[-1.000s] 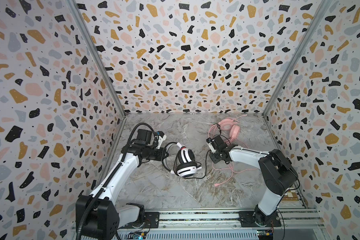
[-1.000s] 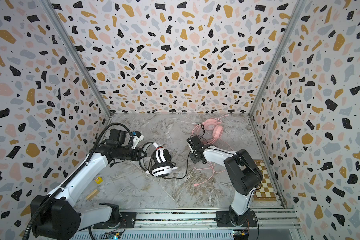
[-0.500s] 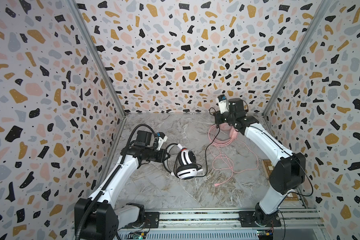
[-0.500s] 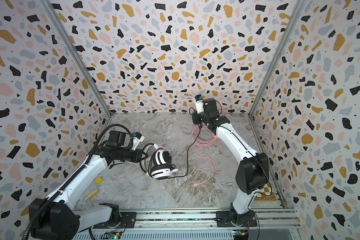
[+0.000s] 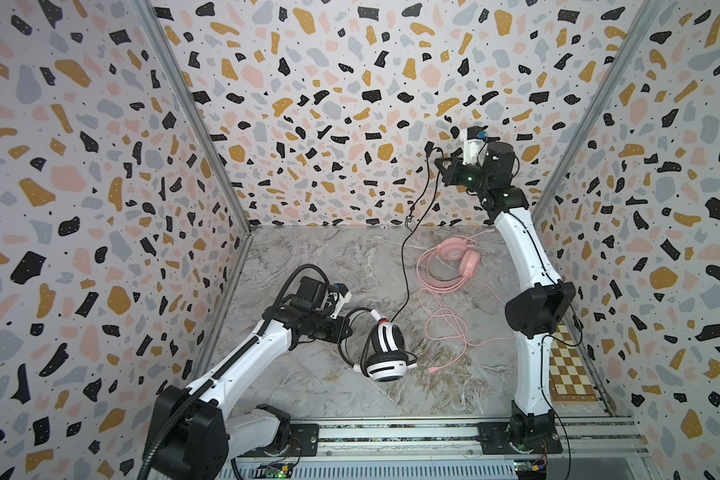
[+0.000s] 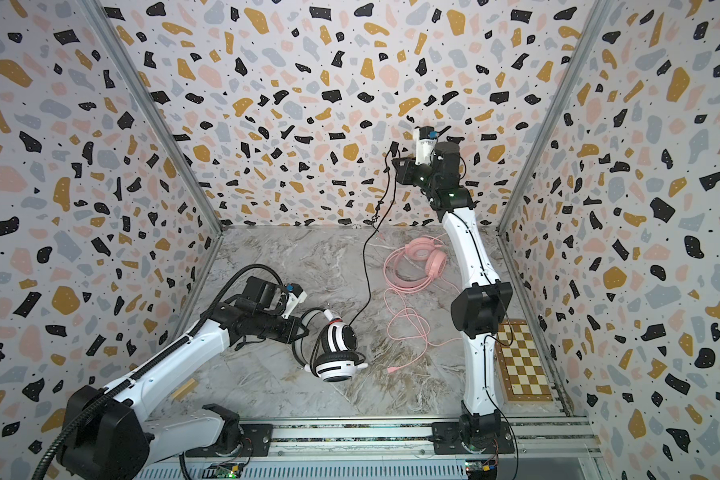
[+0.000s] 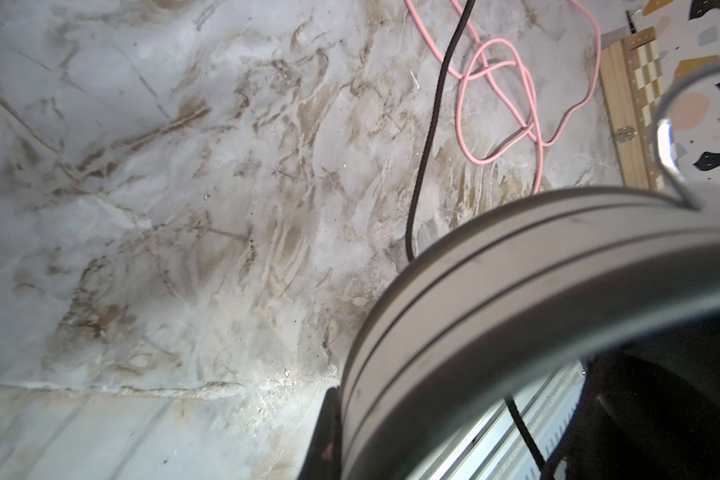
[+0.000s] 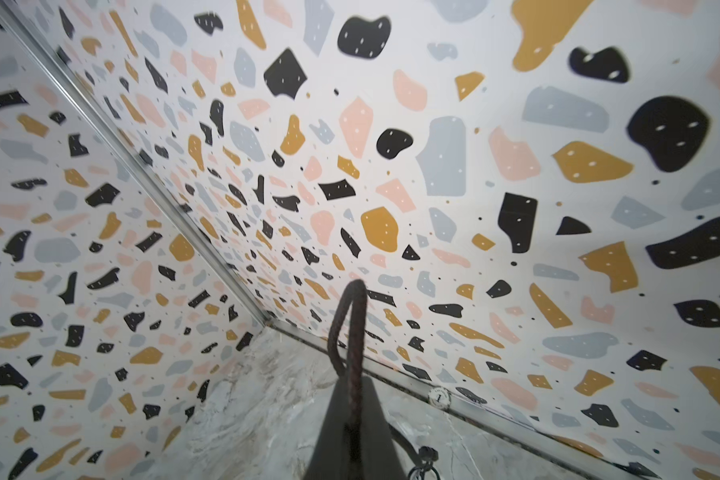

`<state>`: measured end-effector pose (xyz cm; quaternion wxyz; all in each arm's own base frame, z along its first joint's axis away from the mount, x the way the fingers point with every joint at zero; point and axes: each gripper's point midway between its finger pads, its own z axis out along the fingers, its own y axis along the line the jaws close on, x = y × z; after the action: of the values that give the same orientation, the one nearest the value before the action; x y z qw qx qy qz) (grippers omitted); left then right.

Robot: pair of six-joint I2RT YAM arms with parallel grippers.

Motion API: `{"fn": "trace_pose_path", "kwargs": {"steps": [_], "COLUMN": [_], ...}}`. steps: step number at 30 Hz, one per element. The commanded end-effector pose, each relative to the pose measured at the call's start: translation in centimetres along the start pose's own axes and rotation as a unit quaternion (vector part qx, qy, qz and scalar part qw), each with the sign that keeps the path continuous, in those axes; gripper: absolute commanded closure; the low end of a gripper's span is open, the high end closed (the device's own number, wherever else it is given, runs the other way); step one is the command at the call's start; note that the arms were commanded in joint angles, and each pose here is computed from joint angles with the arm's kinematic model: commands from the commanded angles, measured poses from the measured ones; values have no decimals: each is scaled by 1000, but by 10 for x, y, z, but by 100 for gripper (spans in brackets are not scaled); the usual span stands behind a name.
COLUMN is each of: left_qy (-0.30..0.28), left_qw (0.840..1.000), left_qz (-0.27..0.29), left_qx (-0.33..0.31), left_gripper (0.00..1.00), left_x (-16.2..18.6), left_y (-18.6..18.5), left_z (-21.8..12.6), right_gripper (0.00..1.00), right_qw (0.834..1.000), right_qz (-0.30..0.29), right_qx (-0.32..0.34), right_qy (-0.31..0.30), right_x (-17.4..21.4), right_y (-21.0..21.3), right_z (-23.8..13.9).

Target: Wrap the headphones

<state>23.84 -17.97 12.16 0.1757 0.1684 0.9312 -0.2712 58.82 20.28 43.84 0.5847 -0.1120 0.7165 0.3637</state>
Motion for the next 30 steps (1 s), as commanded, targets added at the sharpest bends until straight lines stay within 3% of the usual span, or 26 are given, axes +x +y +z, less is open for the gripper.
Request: {"fn": "trace_pose_path", "kwargs": {"steps": [1, 12, 18, 30], "left_qy": [-17, 39, 44, 59], "left_qw": [999, 994, 991, 981], "left_qz": [-19, 13, 26, 17], "left_qx": [-22, -102, -121, -186], "left_gripper": [100, 100, 100, 100], "left_x": [-13, -15, -14, -21], "left_y": [7, 9, 4, 27], "left_z": [13, 55, 62, 73], "right_gripper": [100, 100, 100, 100], "right_qw": [993, 969, 959, 942], "right_qz": [-26, -57, -72, -99], "right_qx": [-70, -151, -161, -199], "right_qy": [-89, -188, -222, -250], "right_x": [-71, -142, -156, -181], "right_y": [55, 106, 113, 160], "right_z": [-41, -92, -102, -149]}}
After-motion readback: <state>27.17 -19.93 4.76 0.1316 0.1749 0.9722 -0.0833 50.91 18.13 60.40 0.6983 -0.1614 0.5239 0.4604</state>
